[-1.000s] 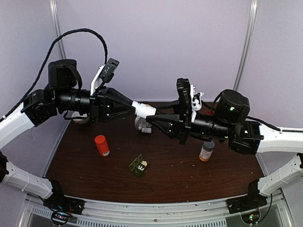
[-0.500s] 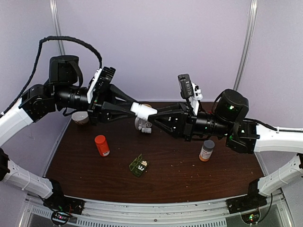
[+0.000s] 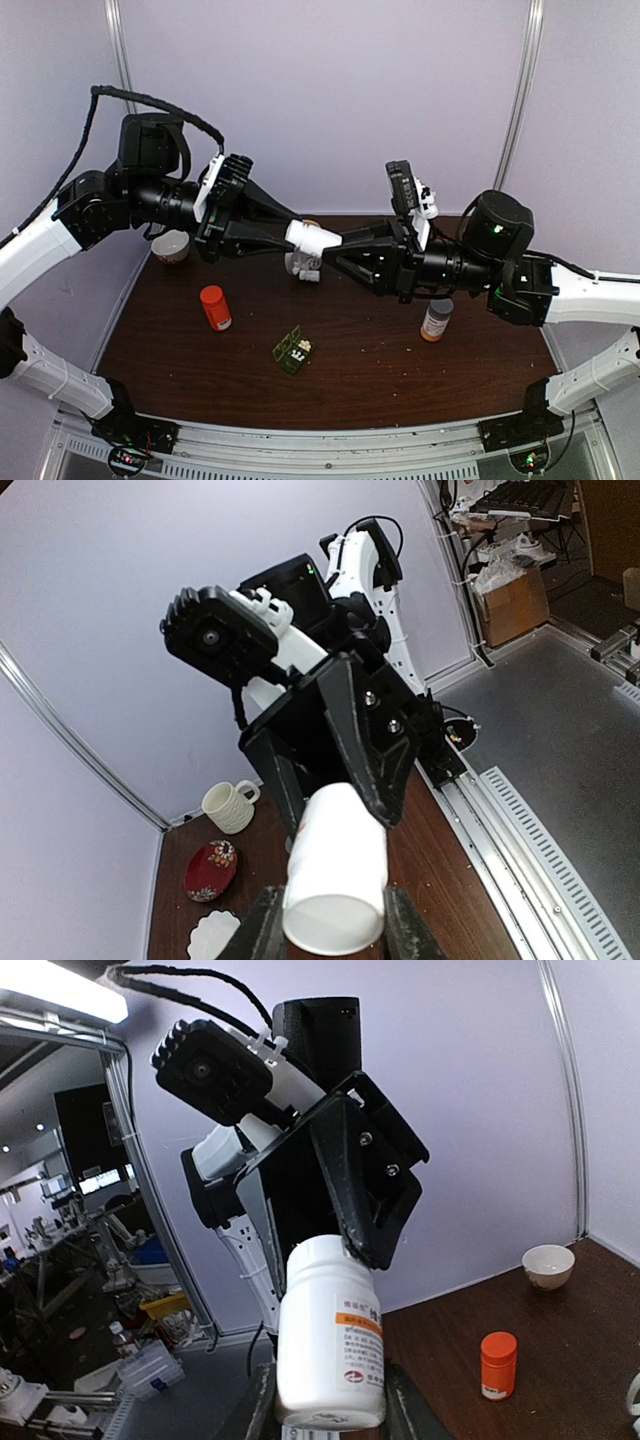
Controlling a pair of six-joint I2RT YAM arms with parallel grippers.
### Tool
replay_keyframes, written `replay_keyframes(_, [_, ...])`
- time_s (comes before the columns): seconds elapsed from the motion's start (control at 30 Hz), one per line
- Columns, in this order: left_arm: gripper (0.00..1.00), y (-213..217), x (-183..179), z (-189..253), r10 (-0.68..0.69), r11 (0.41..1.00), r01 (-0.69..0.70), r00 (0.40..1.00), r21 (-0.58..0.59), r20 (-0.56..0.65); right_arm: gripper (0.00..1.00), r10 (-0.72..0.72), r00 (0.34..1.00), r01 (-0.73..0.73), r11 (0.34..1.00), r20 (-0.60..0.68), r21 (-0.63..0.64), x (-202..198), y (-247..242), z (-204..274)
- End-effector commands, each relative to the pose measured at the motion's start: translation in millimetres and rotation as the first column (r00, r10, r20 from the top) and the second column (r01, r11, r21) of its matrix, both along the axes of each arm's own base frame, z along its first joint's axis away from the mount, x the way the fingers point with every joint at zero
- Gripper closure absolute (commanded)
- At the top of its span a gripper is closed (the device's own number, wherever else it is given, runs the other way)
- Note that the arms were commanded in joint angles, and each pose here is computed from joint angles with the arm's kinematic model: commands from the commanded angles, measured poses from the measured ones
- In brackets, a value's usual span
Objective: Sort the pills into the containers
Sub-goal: Screw the lid of the pill bottle onto the pill bottle.
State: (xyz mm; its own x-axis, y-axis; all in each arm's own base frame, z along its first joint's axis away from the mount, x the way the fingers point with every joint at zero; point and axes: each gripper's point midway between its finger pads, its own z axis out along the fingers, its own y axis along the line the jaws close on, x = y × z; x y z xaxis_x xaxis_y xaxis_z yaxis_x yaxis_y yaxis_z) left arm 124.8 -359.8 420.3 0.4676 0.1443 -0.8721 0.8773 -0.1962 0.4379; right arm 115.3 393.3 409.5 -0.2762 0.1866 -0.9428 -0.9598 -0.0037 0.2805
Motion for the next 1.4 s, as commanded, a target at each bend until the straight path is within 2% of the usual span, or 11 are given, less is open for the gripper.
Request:
replay_keyframes(0.0, [0.82, -20, 25, -4, 0.081, 0.996, -0.083, 0.995, -0.03, -0.062, 1.0, 0.048, 0.967, -0.033, 0.997, 0.25, -0.065, -30, 7, 10])
replay_keyframes(0.1, [0.84, -23, 18, 0, 0.042, 0.998, -0.049, 0.985, -0.036, -0.166, 1.0, -0.053, 0.904, 0.104, 0.99, 0.424, -0.096, -23, 2, 4])
replay_keyframes(0.3, [0.81, -23, 15, 7, 0.095, 0.991, -0.123, 0.926, -0.054, -0.366, 1.0, -0.192, 0.752, 0.298, 0.952, 0.631, -0.065, 0, -9, 14])
replay_keyframes(0.47, [0.82, -26, 16, -1, 0.151, 0.986, -0.164, 0.803, 0.031, -0.577, 1.0, -0.225, 0.614, 0.396, 0.917, 0.757, -0.049, 9, -13, 16])
replay_keyframes(0.6, [0.84, -31, 16, -8, 0.177, 0.983, -0.162, 0.666, 0.091, -0.724, 1.0, -0.264, 0.523, 0.428, 0.904, 0.81, 0.018, 6, -18, 17])
replay_keyframes(0.7, [0.87, -35, 11, -10, 0.165, 0.986, -0.126, 0.56, 0.113, -0.812, 1.0, -0.312, 0.466, 0.445, 0.891, 0.828, 0.086, 4, -23, 20])
replay_keyframes(0.83, [0.9, -39, 0, -5, 0.125, 0.992, -0.044, 0.401, 0.117, -0.908, 1.0, -0.313, 0.386, 0.47, 0.876, 0.868, 0.106, 2, -23, 14])
replay_keyframes(0.93, [0.9, -39, -5, -4, 0.122, 0.992, -0.009, 0.339, 0.126, -0.933, 1.0, -0.321, 0.336, 0.48, 0.867, 0.886, 0.132, 1, -24, 15])
replay_keyframes(1.23, [0.9, -41, -17, -6, 0.107, 0.987, 0.091, 0.219, 0.129, -0.97, 1.0, -0.292, 0.255, 0.483, 0.865, 0.922, 0.14, -2, -19, 6])
replay_keyframes(1.3, [0.91, -41, -17, -6, 0.108, 0.988, 0.087, 0.229, 0.131, -0.967, 1.0, -0.3, 0.274, 0.49, 0.861, 0.914, 0.137, 0, -18, 7])
replay_keyframes(1.37, [0.9, -39, -17, -7, 0.116, 0.989, 0.059, 0.289, 0.139, -0.95, 1.0, -0.302, 0.343, 0.483, 0.869, 0.889, 0.108, 0, -17, 14])
